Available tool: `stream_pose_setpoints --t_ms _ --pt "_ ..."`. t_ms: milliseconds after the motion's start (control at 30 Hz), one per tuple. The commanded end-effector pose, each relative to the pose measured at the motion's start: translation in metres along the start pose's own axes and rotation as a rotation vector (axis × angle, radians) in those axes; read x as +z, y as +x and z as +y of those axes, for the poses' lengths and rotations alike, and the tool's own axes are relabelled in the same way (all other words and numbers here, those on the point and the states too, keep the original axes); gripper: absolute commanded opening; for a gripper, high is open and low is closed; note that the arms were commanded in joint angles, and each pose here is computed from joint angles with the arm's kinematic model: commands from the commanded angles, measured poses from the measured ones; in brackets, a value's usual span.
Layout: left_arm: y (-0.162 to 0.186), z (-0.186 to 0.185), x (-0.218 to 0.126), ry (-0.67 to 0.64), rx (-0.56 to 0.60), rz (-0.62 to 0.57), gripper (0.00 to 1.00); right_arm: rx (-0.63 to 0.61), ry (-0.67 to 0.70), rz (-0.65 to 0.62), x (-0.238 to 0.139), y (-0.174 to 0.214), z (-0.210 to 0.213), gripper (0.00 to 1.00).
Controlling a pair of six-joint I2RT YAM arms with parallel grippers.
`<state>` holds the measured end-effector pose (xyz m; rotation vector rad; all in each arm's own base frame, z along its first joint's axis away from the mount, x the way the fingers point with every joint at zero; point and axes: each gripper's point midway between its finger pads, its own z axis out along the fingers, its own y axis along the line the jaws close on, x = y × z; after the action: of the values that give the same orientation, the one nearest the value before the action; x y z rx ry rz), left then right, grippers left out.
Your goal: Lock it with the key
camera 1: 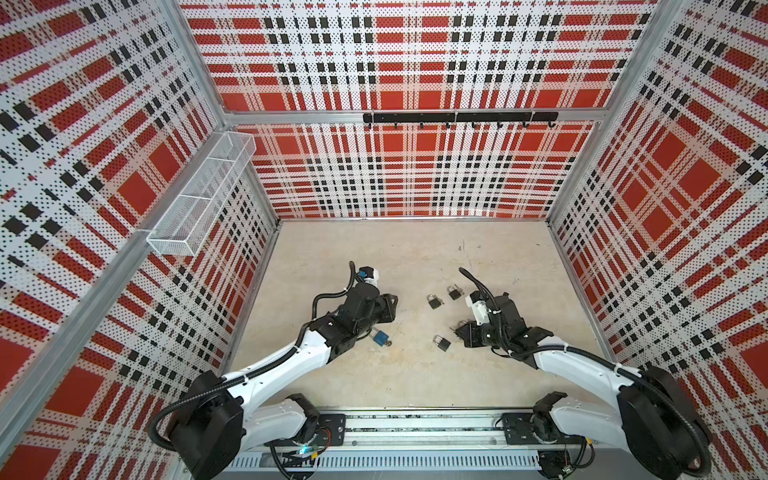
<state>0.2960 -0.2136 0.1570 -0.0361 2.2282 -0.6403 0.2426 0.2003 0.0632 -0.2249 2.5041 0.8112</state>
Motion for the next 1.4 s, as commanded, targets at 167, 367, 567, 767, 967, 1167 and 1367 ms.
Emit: stream_pose_setpoints --t_ms 167,367,567,767,967,1167,1367 --pt "0.000 0.014 -0.007 -0.048 -0.016 -0.015 0.41 -0.014 -0.033 -0.043 0.016 -0.011 0.005 0.00" --pt "0.001 0.018 -0.009 -0.058 -0.017 -0.010 0.41 -0.016 -0.026 -0.017 0.029 -0.004 0.002 0.00" --pt "0.003 0.022 -0.011 -0.068 -0.023 -0.008 0.41 -0.019 -0.031 0.002 0.038 -0.001 0.003 0.00" --pt "0.004 0.024 -0.014 -0.070 -0.028 -0.015 0.41 -0.019 -0.024 0.011 0.040 0.002 0.002 0.04" --pt "0.005 0.025 -0.014 -0.071 -0.030 -0.014 0.41 -0.031 -0.020 -0.014 0.031 -0.004 0.006 0.12" --pt "0.005 0.025 -0.014 -0.070 -0.030 -0.016 0.42 -0.049 -0.017 -0.027 0.022 -0.010 0.011 0.16" --pt "0.003 0.028 -0.019 -0.080 -0.029 -0.022 0.42 -0.074 -0.018 -0.047 0.014 -0.017 0.019 0.19"
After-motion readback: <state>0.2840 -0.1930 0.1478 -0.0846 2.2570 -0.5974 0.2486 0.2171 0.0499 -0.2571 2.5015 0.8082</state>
